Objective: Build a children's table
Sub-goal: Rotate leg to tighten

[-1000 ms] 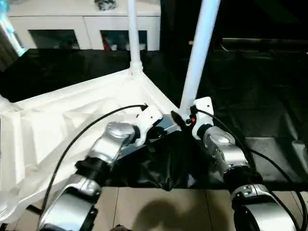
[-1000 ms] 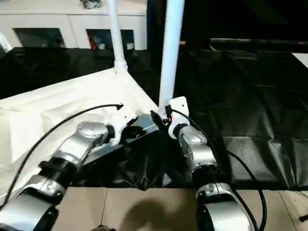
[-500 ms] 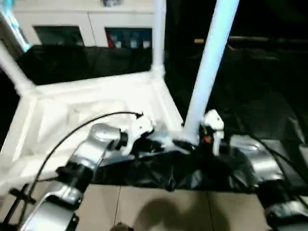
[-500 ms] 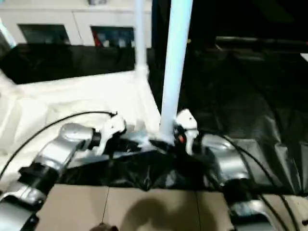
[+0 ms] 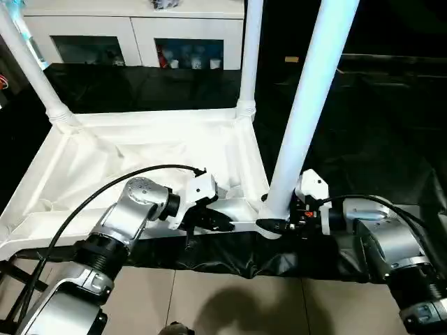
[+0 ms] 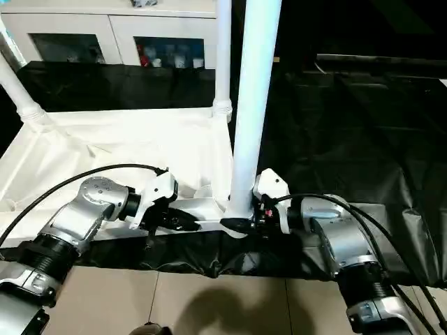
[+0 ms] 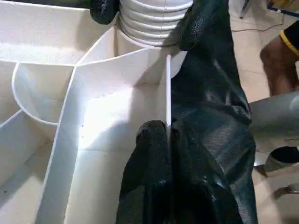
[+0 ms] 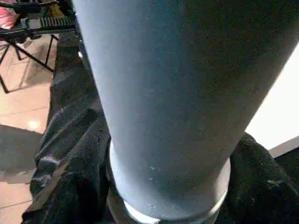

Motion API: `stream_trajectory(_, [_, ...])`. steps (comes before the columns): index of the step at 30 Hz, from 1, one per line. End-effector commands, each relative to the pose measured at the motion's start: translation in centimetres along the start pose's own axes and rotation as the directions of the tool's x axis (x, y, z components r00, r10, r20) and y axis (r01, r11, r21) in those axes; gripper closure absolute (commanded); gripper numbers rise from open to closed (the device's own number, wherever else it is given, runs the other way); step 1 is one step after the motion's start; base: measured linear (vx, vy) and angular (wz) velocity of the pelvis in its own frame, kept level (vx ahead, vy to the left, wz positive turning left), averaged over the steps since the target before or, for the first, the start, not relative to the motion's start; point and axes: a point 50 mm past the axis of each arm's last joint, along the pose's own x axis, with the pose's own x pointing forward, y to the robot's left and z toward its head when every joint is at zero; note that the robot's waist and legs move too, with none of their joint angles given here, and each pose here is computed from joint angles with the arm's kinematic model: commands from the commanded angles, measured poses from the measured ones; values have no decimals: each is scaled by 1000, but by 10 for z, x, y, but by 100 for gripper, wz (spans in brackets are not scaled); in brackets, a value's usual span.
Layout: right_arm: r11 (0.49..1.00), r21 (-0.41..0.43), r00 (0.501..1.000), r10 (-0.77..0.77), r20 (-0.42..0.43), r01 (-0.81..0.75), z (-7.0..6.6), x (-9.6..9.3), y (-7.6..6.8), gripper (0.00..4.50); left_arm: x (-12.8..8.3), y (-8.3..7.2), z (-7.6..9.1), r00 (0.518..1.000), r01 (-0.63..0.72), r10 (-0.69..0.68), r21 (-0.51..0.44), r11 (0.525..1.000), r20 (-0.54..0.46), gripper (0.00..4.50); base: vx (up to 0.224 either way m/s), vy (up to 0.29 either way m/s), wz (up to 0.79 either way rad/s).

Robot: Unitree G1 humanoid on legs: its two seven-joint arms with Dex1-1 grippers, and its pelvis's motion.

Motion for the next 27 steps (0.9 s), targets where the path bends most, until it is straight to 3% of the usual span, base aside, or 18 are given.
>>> stream_trajectory(1, [998,17,998,61,11,-61,-2,15,11,176,9,0,20,998,27,-31,61,998,61,450,0,0,0])
stream_trajectory(4, [995,70,997,-73,33,70,-5,25,3,176,16,8,24,993,-76,74,28,997,90,450,0,0,0])
stream_trajectory(6, [954,132,963,-271,6,268,-11,37,-10,177,22,19,31,971,-209,211,-23,978,117,450,0,0,0])
stream_trajectory(8, [930,155,942,-336,-6,332,-13,42,-14,177,25,22,34,960,-248,250,-34,968,124,450,0,0,0])
stream_trajectory(10, [848,249,877,-480,-17,469,-13,61,-21,177,35,28,44,924,-350,356,-69,934,137,450,0,0,0])
stream_trajectory(13, [779,290,819,-573,-31,556,-6,79,-25,178,45,31,53,891,-414,426,-107,904,154,450,0,0,0])
stream_trajectory(18, [763,311,802,-597,7,566,8,91,-28,178,52,29,56,893,-412,422,-89,907,155,450,0,0,0])
stream_trajectory(21, [774,321,808,-588,46,545,13,93,-29,108,54,27,57,903,-390,397,-74,918,167,450,0,0,0])
stream_trajectory(27, [822,306,849,-523,73,480,14,86,-29,63,50,19,52,939,-294,294,-27,955,178,450,0,0,0])
